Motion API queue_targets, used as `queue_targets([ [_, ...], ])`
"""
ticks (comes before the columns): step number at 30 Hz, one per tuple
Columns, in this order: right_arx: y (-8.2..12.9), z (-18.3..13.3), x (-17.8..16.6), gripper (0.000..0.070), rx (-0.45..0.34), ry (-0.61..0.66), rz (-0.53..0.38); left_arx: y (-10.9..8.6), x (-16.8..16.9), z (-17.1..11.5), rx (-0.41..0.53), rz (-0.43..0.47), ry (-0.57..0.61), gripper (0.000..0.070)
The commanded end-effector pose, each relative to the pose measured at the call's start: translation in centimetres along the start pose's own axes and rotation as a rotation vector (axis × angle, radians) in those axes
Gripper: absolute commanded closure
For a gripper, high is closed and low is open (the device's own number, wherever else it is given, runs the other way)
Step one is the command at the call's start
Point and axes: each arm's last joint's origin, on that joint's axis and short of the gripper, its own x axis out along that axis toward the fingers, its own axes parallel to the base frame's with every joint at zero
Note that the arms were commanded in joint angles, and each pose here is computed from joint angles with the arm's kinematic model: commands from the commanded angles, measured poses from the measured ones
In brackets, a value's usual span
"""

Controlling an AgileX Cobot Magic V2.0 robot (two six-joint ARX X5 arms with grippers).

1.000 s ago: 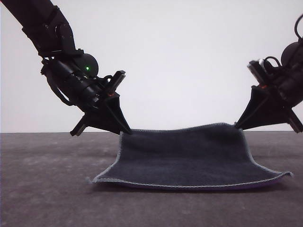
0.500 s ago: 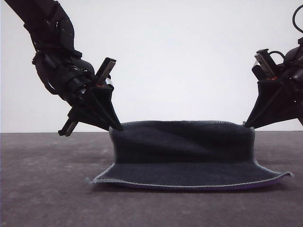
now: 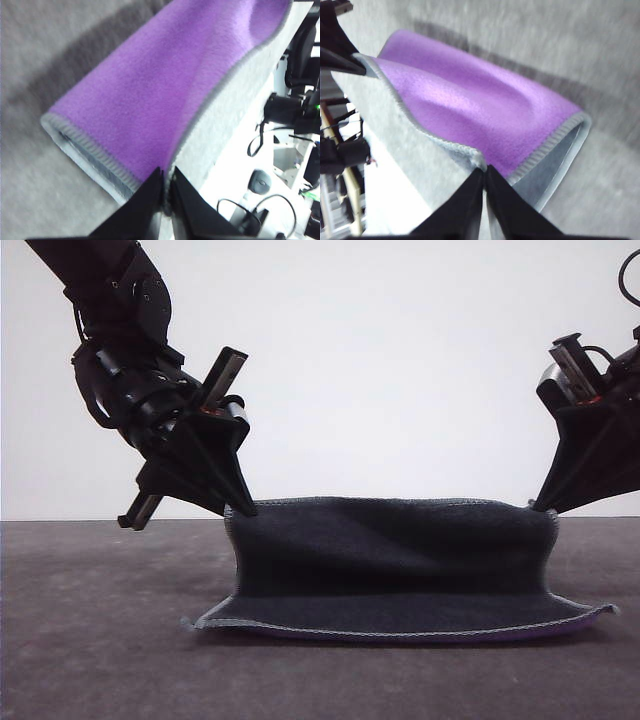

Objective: Fold clothes

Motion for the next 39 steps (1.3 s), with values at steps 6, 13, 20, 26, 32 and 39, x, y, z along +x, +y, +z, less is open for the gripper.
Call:
queue_targets([
  [6,-0.1,-0.1,0.0,0.0694,0.003,0.043,0.011,0.0,0.3,-0.3,0.003,-0.023,0.061,0.0671],
  [13,0.0,-0.3,0.0,0.0693,0.014,0.062,0.011,-0.1,0.4,-0.4,0.002,-0.027,0.074,0.0649],
  [20,0.0,-0.4,0.0,0.0546,0.017,0.067,0.005,-0.3,0.6,-0.4,-0.001,-0.028,0.084,0.0387],
  [26,-0.1,-0.4,0.0,0.0269,0.017,0.068,0.003,-0.4,0.6,-0.6,-0.016,-0.032,0.098,0.0374],
  [32,-0.1,-0.4,0.0,0.026,0.016,0.07,-0.007,-0.5,0.5,-0.8,-0.02,-0.039,0.117,0.0374],
  [39,1.0,0.0,-1.7,0.0209,-0.033,0.019,-0.048,-1.6,-1.7,-0.8,0.048,-0.03,0.064,0.0375],
])
